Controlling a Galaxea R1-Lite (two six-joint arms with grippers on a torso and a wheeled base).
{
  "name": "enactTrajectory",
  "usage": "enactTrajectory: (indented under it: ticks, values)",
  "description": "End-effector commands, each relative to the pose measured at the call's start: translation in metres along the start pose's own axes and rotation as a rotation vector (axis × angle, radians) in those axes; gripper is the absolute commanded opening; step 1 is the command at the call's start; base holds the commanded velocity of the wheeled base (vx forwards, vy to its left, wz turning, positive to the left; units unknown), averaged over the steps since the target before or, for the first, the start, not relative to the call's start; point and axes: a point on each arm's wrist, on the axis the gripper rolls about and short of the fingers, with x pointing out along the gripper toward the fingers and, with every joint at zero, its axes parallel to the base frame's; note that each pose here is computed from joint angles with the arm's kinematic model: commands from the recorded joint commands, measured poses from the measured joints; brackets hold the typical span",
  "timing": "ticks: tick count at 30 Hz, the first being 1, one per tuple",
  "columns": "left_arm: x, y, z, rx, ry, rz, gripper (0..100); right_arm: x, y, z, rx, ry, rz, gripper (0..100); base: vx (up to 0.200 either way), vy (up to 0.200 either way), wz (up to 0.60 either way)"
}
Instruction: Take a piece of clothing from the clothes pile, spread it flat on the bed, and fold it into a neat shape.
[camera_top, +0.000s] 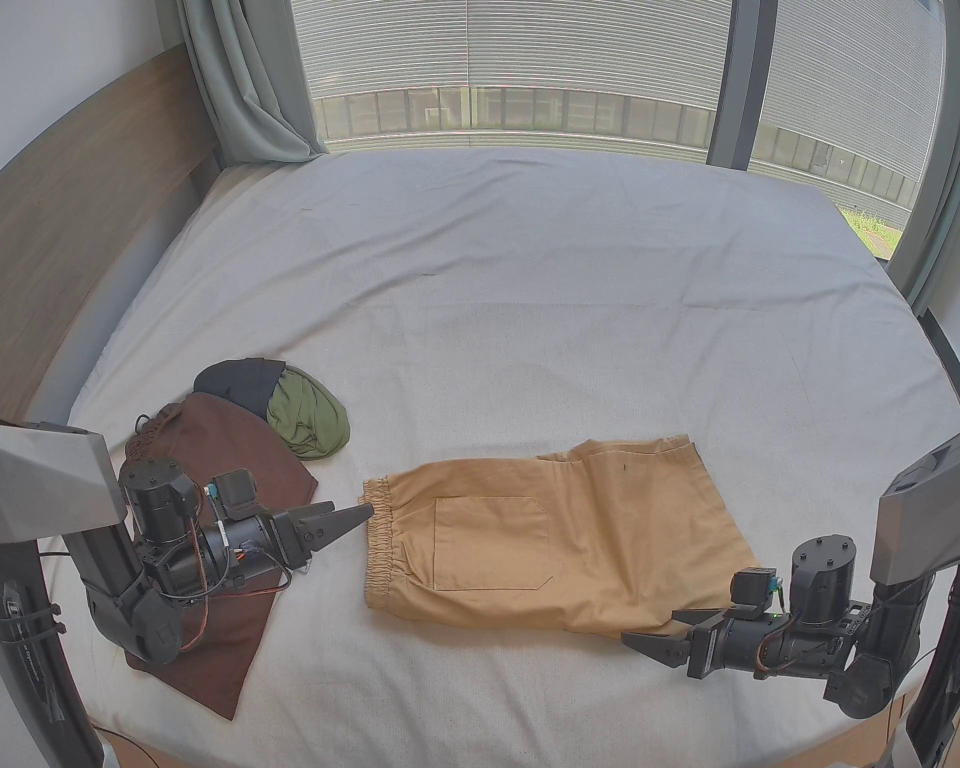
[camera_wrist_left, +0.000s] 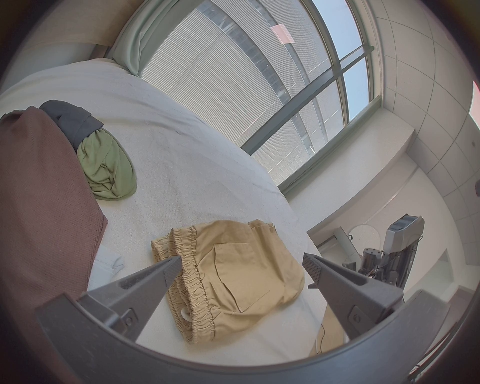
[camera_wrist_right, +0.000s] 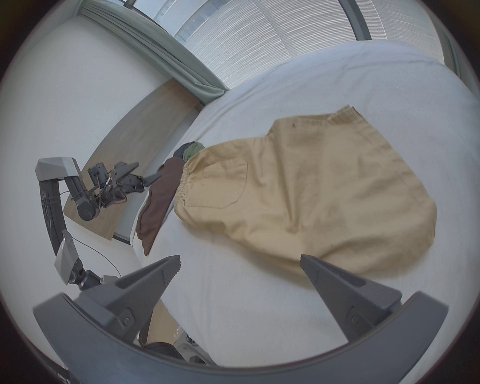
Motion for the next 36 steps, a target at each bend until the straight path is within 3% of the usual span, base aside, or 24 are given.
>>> enactTrajectory:
  ticks: [1,9,16,36]
  values:
    - [-0.002,0.0,-0.003,0.02,0.009,0.005,100,0.001,0.004,0.01,-0.013,-0.05,0.02,100,0.0,0.0,0.0]
    - [-0.004,0.0,-0.008,0.012,0.04,-0.015,100,0.006,0.004,0.02,-0.022,-0.1,0.03,100,0.0,0.0,0.0]
    - [-0.001,0.016,-0.022,-0.032,0.082,0.004,100,0.009,0.005,0.023,-0.027,-0.113,0.04,100,0.0,0.0,0.0]
    - [0.018,0.043,-0.052,-0.1,0.153,0.031,100,0.016,0.002,0.019,-0.022,-0.089,0.032,100,0.0,0.0,0.0]
